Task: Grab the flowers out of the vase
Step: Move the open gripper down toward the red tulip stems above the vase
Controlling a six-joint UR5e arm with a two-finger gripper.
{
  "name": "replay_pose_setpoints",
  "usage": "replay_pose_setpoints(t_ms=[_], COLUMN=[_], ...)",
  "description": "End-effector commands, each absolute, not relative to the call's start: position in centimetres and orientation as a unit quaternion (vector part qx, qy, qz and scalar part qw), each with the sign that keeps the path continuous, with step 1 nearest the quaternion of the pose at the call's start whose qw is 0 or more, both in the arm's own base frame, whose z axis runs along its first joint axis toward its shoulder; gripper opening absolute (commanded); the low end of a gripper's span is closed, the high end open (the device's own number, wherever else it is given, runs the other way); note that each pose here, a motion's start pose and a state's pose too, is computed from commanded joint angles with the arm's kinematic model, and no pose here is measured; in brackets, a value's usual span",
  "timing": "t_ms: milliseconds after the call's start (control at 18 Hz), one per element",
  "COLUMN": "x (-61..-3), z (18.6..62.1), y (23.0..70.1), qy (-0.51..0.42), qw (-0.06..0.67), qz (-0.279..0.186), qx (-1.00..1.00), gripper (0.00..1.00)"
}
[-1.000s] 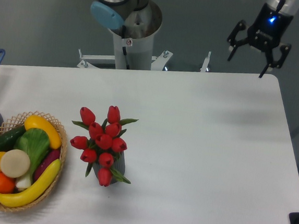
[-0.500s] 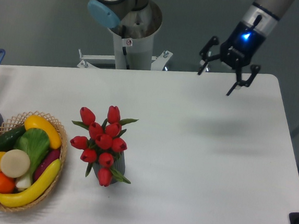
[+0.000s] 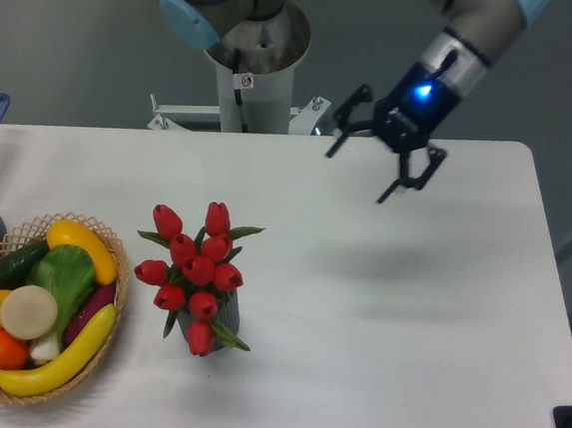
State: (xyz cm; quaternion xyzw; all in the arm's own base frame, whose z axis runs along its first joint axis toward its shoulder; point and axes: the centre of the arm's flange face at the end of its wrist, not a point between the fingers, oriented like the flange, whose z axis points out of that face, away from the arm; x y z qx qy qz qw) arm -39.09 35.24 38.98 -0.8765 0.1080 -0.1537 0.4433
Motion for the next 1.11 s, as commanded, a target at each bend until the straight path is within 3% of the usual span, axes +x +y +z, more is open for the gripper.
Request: replay_pose_setpoints(t_ms=[1111], x=[-37.5], z=[33.7], y=[45.1], qy=[0.163], qw=[0.468], qz=[-0.146], qx=[-0.856], gripper=[1.00])
